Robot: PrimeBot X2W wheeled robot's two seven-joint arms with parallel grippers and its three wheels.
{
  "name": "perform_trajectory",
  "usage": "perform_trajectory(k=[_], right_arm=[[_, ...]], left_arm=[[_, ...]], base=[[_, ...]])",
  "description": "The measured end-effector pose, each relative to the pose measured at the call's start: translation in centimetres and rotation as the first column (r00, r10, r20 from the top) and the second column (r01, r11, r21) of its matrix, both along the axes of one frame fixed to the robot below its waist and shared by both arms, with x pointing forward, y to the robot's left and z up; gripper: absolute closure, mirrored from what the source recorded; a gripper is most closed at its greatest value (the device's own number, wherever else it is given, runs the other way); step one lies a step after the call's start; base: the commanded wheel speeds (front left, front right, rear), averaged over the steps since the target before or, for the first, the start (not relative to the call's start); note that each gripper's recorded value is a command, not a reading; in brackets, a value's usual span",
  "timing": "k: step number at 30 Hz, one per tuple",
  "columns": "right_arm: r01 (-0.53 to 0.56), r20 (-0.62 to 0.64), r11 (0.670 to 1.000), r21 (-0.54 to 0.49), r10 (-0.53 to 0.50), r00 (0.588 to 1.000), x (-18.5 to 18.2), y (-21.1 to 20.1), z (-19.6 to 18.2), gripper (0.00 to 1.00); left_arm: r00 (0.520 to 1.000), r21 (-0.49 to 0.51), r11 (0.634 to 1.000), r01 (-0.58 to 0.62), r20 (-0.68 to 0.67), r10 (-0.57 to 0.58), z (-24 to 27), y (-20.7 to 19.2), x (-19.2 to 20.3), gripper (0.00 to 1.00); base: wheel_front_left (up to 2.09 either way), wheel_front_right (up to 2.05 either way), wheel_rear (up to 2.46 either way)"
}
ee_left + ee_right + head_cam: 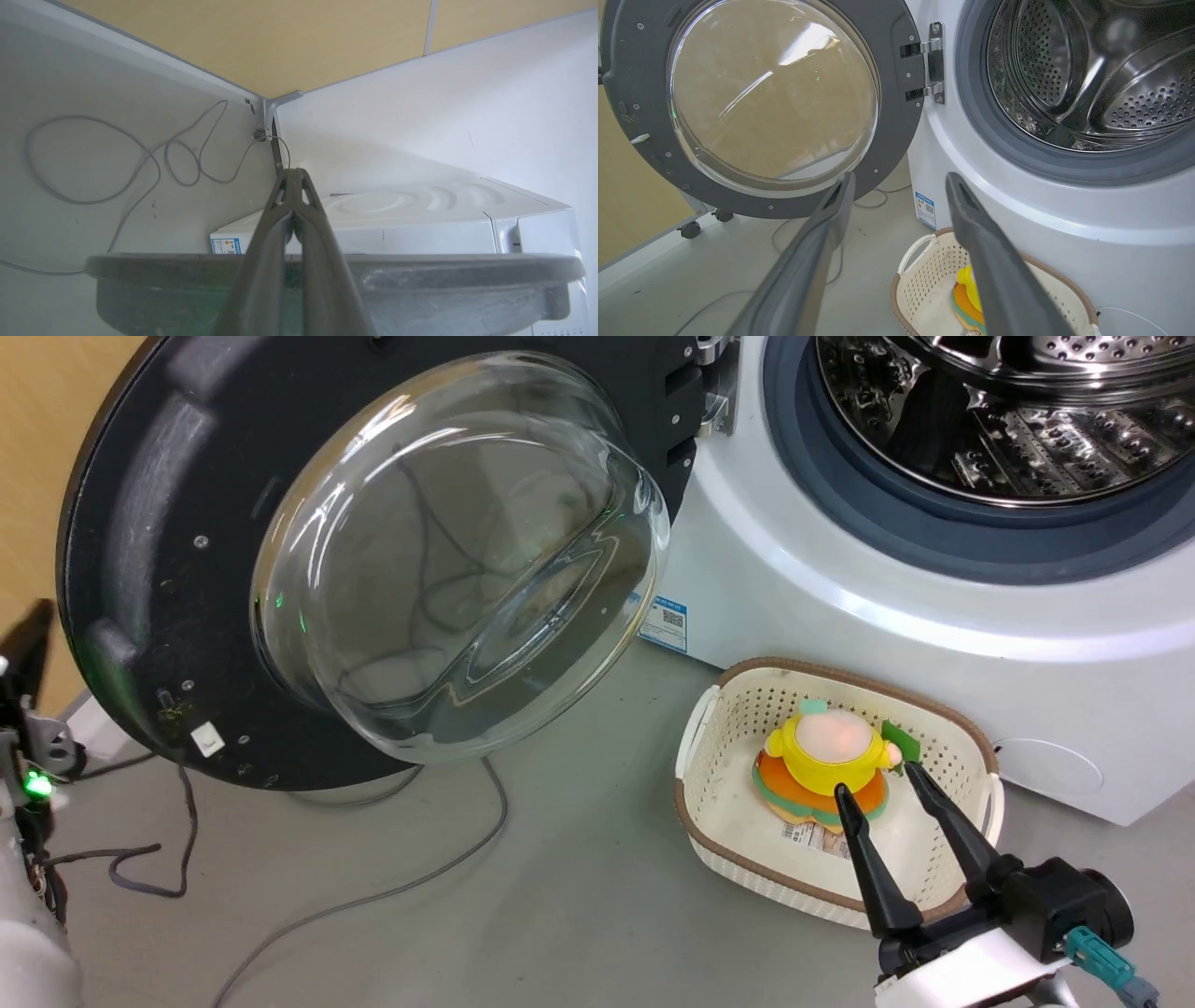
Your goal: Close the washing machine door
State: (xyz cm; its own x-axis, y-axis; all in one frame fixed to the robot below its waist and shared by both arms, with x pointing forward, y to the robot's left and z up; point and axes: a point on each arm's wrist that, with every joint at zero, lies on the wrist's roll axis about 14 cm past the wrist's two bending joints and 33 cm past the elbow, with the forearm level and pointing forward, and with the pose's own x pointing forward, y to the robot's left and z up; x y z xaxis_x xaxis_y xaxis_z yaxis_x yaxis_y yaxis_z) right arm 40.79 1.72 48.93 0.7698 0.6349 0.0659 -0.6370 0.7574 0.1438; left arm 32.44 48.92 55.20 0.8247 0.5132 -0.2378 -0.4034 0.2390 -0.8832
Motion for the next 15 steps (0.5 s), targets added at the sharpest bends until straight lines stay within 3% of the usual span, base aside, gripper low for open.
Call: perform_trajectory(k=[8,15], right_arm=[[0.009,0.017,1.000,0.001,-0.009,1.000,-0.2,-0.2,0.7,0.00],[0.024,0.039,1.000,0.010,-0.024,0.999,-0.6,-0.3,1.7,0.00]], left_arm=[[0.973,-0.054,0.971,0.231,-0.006,-0.232,-0.2,-2.9,0.7,1.00],[0.883,-0.105,0.877,0.469,0.035,-0.468,-0.4,-7.6,-0.2,1.00]], base=[[0.00,0.00,0.00],[0.00,0.00,0.00]])
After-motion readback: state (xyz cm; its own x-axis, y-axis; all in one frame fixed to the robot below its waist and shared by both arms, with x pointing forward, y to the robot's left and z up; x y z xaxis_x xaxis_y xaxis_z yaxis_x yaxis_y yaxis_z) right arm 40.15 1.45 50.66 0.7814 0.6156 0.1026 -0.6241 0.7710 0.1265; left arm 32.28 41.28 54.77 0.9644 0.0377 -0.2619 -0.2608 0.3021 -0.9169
